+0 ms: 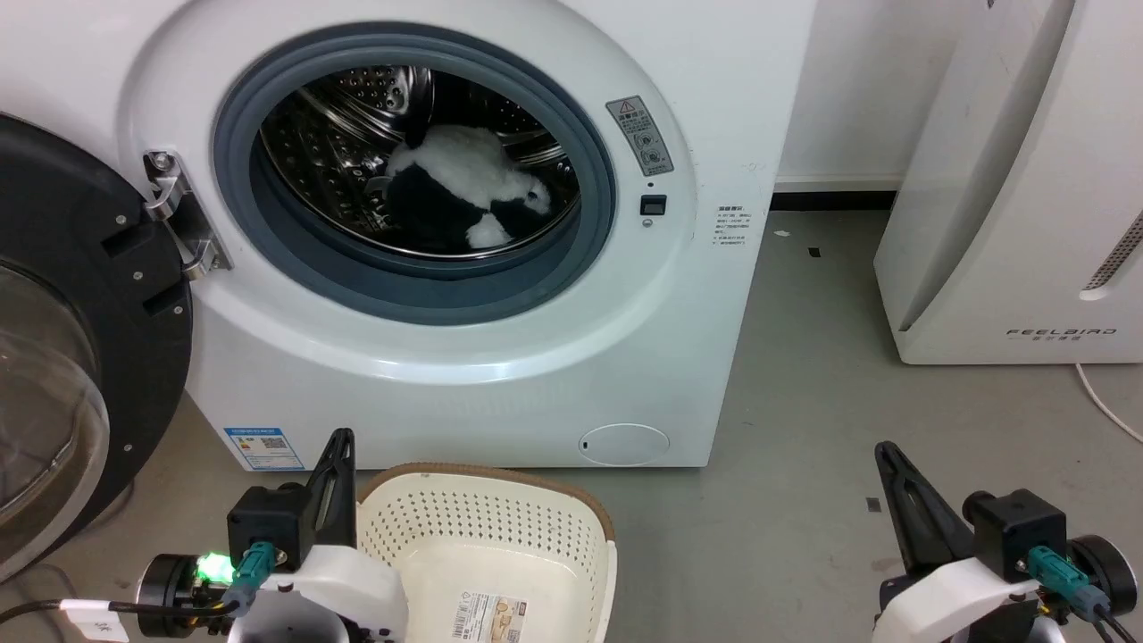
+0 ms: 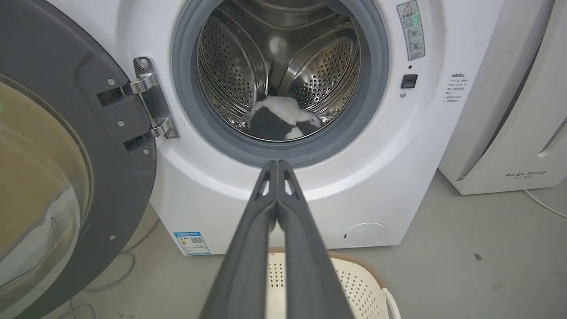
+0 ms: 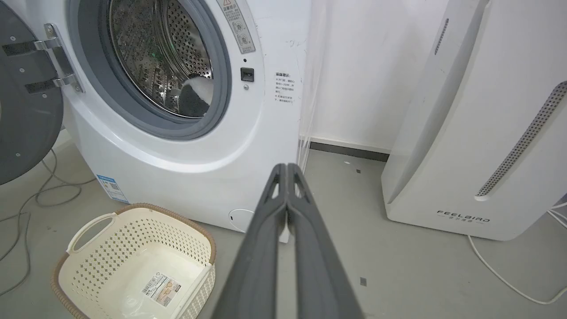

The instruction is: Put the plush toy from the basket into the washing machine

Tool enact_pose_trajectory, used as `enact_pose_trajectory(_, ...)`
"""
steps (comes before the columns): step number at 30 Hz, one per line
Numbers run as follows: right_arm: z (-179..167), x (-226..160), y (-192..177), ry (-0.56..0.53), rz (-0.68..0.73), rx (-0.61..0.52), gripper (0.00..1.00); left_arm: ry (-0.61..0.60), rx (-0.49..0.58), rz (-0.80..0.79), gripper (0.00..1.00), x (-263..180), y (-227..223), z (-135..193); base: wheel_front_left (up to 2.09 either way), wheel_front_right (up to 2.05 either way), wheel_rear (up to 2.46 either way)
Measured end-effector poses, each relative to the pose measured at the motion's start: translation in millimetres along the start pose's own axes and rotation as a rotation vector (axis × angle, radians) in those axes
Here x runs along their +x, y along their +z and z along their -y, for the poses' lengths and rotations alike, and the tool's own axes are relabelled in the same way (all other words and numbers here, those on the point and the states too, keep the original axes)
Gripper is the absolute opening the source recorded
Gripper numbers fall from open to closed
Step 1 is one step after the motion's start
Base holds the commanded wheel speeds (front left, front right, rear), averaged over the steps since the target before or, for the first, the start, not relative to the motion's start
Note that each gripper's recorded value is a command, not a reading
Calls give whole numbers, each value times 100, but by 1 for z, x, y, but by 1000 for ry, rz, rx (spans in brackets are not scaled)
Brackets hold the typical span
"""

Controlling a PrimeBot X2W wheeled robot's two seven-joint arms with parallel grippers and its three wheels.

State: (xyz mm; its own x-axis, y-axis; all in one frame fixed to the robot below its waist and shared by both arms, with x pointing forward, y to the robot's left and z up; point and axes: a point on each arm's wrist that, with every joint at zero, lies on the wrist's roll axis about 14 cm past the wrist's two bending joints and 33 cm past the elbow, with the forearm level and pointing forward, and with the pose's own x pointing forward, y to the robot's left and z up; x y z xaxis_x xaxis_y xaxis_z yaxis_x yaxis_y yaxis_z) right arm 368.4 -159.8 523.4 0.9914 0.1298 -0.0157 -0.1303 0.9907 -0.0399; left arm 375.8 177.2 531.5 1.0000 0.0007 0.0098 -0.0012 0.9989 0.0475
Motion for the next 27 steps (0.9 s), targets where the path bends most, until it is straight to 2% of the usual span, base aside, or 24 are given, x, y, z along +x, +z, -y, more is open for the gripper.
enact_pose_trajectory(27, 0, 0, 0, 0, 0, 0, 0, 0, 0, 0, 0, 0, 0, 0, 0, 0, 0)
